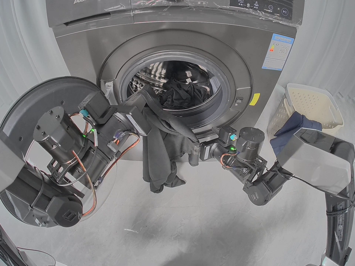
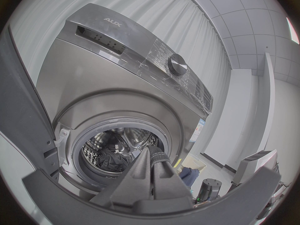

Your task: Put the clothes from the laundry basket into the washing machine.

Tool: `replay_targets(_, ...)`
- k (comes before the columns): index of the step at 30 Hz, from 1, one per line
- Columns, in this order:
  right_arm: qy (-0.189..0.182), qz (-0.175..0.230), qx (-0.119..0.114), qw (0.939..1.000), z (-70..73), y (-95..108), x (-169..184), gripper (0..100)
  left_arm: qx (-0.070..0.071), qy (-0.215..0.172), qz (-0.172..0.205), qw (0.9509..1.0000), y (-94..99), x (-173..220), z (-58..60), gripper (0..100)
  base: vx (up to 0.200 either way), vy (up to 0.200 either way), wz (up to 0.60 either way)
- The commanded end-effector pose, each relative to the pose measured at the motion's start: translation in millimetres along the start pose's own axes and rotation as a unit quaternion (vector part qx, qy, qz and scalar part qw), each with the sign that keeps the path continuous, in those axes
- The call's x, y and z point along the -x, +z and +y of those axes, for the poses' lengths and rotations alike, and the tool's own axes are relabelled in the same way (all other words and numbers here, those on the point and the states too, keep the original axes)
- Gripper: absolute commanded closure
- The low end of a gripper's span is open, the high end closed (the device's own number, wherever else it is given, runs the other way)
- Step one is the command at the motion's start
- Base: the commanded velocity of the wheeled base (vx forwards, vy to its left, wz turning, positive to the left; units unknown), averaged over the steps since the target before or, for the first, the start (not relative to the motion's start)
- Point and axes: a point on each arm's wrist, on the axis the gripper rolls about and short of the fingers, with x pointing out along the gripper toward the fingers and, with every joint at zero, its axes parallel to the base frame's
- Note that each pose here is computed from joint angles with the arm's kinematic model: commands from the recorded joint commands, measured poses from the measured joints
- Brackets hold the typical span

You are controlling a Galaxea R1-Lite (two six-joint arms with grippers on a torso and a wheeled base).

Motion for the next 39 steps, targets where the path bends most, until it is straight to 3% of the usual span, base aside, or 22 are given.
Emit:
replay_targets(1, -0.005, 0.008, 0.004, 0.9999, -5.0, -3, 7, 0, 0.0, 0.001, 0.0, 1.0, -0.2, 0, 0.3, 100, 0.0, 0.0, 0.0)
replay_targets(13, -0.03, -0.007, 0.017, 0.9994, -30.7, 19, 21, 0, 0.0, 0.006, 0.0, 1.0, -0.7, 0, 0.6, 100, 0.0, 0.0, 0.0)
replay_targets(22, -0.031, -0.005, 0.019, 0.9993, -38.1, 25, 31, 0, 0.0, 0.005, 0.001, 1.0, -1.0, 0, 0.2, 100, 0.0, 0.0, 0.0)
replay_targets(30, -0.021, -0.01, 0.02, 0.9995, -36.2, 27, 34, 0, 0.0, 0.004, 0.002, 1.0, -2.4, 0, 0.0, 100, 0.0, 0.0, 0.0)
replay_targets(33, -0.013, -0.016, 0.019, 0.9996, -30.3, 27, 28, 0, 0.001, 0.003, 0.003, 1.0, -2.2, 0, -0.5, 100, 0.0, 0.0, 0.0)
replay_targets(39, 0.013, -0.004, 0.017, 0.9998, -14.2, 8, 16, 0, 0.0, 0.004, 0.002, 1.0, -1.5, 1, -0.2, 100, 0.0, 0.0, 0.0)
